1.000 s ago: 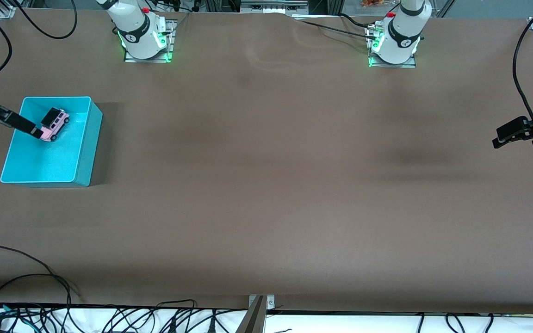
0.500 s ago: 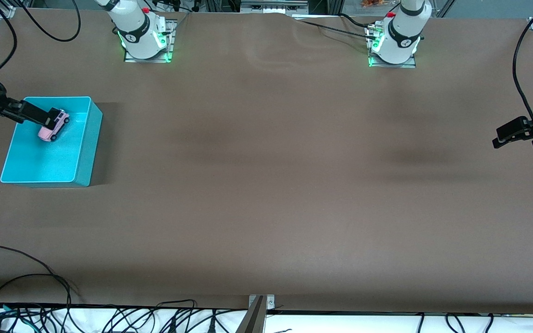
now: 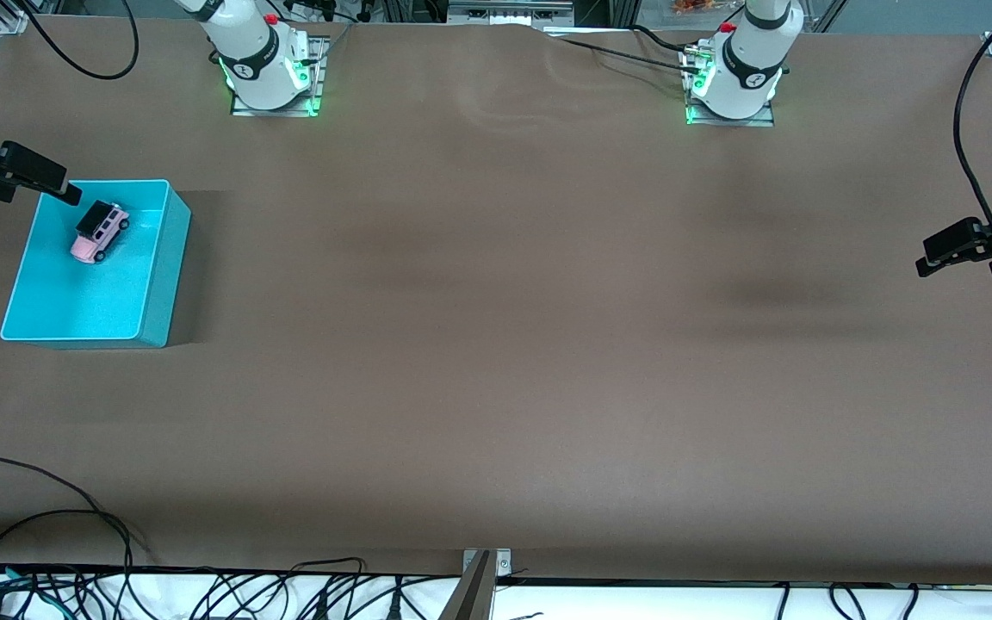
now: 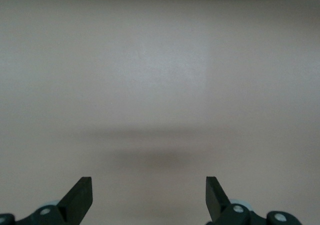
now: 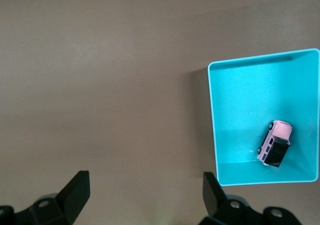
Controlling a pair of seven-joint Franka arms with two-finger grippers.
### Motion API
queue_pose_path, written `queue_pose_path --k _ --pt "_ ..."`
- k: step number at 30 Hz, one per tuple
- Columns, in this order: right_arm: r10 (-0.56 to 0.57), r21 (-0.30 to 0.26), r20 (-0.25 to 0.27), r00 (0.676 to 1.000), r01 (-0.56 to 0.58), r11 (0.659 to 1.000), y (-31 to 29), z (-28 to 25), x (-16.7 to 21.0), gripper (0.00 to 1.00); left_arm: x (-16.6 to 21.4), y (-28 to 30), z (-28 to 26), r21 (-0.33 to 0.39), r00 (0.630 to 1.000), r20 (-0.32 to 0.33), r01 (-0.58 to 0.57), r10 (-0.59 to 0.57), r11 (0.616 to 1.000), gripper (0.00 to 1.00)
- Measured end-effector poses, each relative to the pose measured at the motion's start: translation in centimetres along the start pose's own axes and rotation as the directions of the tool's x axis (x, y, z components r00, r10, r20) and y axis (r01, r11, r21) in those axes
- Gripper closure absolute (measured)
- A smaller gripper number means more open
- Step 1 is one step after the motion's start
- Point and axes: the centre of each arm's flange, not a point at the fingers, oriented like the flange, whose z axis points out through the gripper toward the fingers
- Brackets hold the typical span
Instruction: Wind and store pink jeep toy
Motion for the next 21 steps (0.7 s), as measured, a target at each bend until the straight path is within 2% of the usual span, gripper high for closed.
queue_pose_path --k 21 --pt "-0.025 -0.008 -0.003 1.000 0.025 1.000 -1.4 -0.1 0.2 0.00 0.0 0.0 0.0 0.000 1.000 0.001 0.000 0.000 1.000 0.00"
